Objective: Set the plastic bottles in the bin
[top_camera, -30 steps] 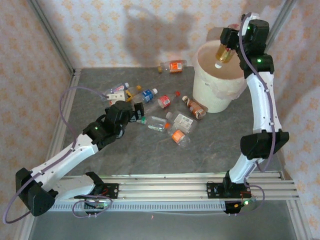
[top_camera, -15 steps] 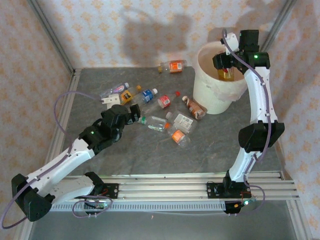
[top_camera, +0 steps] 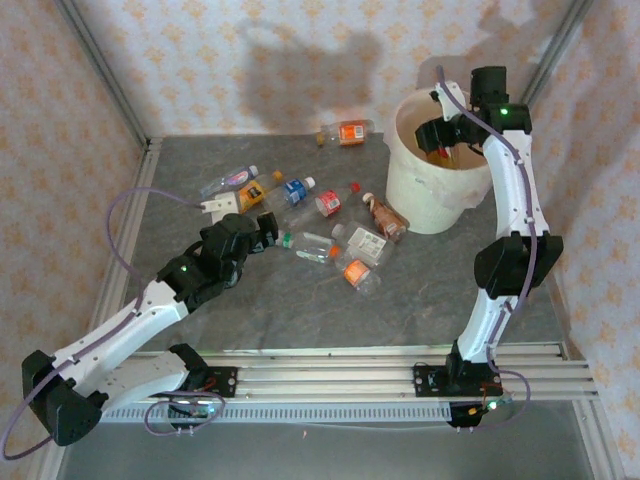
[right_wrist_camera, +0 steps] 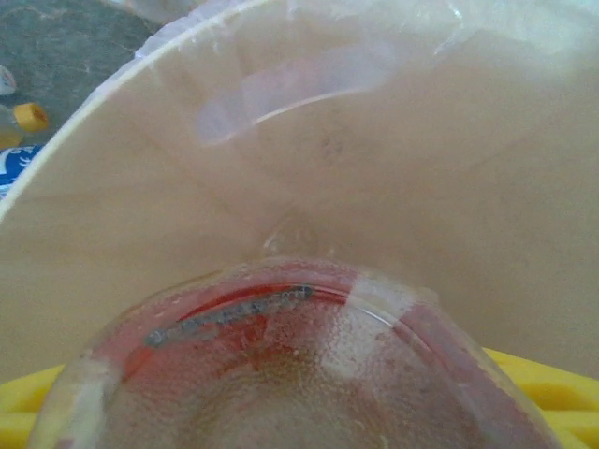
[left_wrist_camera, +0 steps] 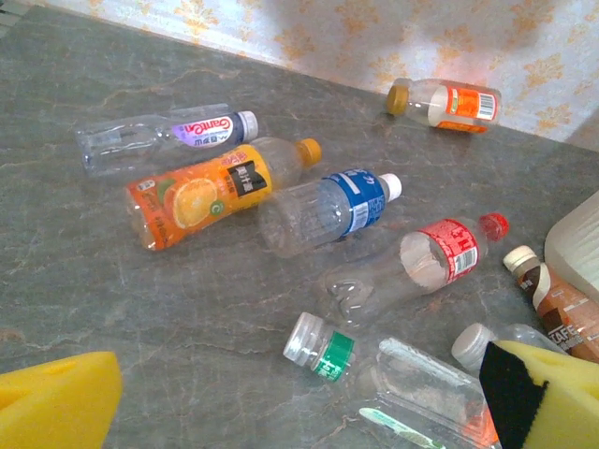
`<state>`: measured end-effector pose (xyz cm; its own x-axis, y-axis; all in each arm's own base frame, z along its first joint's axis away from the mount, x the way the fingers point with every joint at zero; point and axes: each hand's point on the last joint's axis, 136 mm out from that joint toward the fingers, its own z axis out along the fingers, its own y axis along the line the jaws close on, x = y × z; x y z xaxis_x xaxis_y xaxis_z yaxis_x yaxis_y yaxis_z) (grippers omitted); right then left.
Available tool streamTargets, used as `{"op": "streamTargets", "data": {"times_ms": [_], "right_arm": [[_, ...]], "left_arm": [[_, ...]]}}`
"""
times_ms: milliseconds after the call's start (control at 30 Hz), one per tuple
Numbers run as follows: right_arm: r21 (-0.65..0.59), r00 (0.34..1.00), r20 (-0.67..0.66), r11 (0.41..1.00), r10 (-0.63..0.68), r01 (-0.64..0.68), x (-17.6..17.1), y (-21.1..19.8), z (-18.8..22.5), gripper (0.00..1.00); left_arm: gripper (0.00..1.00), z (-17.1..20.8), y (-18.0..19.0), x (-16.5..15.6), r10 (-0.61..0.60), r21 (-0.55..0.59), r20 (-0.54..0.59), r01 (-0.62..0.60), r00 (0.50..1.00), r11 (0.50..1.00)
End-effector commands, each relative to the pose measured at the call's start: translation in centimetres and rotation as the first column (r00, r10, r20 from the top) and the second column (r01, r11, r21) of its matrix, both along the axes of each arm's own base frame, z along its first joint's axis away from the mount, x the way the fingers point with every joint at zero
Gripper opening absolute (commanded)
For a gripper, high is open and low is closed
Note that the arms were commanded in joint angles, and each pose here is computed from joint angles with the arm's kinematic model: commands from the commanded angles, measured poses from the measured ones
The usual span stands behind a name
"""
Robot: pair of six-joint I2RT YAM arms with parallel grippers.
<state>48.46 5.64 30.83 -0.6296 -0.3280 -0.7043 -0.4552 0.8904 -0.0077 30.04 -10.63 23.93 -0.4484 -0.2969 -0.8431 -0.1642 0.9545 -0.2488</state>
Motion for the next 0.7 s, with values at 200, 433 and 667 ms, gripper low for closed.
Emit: {"op": "streamTargets", "data": {"times_ms": [200,433,667], "right_arm": [[0.113,0.998,0.059,0.993,0.011,-0.018,-1.1,1.4,4.2,0.89],[0.161,0.991,0.132,0.987,-0.031,0.009,-1.3,1.4,6.9,0.99],[0.320,0.951,0.231,0.939,-0.205,0.124,-1.7,0.8,11.5,0.99]], "left_arm": [[1.00,-0.4,1.1,0.0,0.048,0.011,0.000,-0.048,0.999,0.999],[1.00,-0.7,1.5,-0.3,0.061,0.015,0.000,-0.061,0.998,0.998],[1.00,-1.1,2.6,-0.6,0.118,0.013,0.005,-0.118,0.993,0.993]]}}
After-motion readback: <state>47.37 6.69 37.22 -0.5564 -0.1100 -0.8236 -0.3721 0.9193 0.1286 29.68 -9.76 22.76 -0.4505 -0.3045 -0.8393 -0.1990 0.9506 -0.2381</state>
